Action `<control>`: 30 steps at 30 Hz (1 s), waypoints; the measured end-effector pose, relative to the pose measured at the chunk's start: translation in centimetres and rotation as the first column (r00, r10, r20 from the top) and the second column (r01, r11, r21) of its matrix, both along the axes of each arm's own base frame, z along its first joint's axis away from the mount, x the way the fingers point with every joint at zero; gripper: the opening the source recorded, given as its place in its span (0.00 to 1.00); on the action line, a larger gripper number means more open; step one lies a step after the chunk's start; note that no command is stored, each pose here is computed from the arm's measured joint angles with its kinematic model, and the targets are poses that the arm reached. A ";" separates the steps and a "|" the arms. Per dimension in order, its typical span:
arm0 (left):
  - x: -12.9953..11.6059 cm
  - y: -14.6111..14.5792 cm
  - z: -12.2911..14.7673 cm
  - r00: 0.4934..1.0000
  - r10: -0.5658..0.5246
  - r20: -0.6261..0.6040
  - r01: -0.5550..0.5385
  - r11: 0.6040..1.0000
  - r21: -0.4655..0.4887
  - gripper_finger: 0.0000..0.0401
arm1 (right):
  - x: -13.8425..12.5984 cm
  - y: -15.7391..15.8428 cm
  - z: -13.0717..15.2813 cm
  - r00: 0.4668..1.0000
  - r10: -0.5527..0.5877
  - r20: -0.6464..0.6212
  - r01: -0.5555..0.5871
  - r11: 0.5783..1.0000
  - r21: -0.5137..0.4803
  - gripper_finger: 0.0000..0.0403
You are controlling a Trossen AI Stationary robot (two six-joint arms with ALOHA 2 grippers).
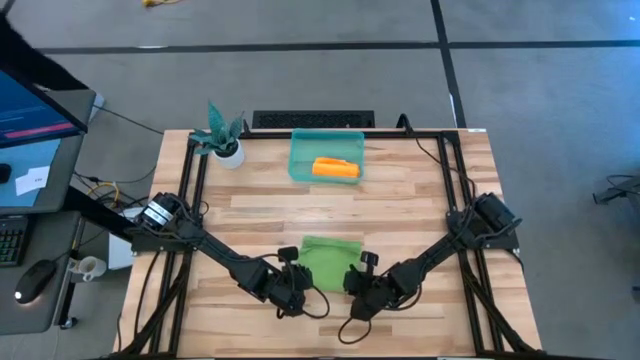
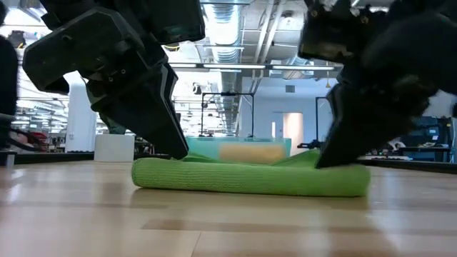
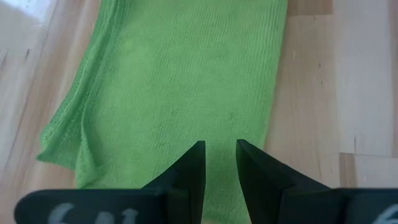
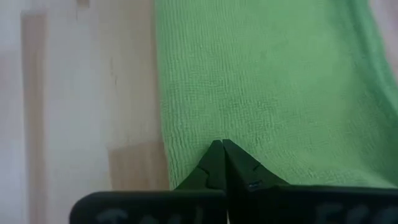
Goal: Roll microfiber towels into tight, uniform cylinder then place into a basket
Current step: Roll the green microfiber cloth
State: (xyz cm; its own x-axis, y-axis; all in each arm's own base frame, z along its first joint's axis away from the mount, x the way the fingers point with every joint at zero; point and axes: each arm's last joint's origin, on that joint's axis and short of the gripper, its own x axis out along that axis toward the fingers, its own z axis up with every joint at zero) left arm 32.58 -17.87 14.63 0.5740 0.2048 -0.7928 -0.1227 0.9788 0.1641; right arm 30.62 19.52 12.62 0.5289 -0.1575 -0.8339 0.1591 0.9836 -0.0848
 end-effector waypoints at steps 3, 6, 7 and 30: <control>0.0 -0.1 0.0 1.000 0.000 -0.002 0.000 1.000 -0.024 0.20 | -0.1 0.0 -0.1 1.000 0.006 -0.010 -0.006 1.000 0.010 0.02; 0.0 -0.1 0.0 1.000 0.010 0.002 -0.010 0.999 -0.036 0.20 | 0.0 0.0 -0.1 1.000 0.012 -0.027 -0.011 1.000 0.028 0.03; 0.1 -0.1 0.0 1.000 0.010 0.003 -0.010 0.999 -0.038 0.20 | 0.0 -0.1 -0.1 1.000 0.012 -0.029 -0.011 0.999 0.032 0.03; 1.6 -1.1 -3.5 0.998 -0.059 0.023 0.059 0.997 -0.042 0.10 | -0.2 -0.1 -0.2 0.999 0.011 -0.050 -0.010 0.999 0.030 0.03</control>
State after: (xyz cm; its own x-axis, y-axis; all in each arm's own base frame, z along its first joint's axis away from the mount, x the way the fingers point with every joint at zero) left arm 34.17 -18.96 11.10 0.6012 0.1367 -0.7873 -0.0676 0.9904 0.1203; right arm 30.39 19.45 12.43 0.4877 -0.1267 -0.8638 0.1448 0.9874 -0.0630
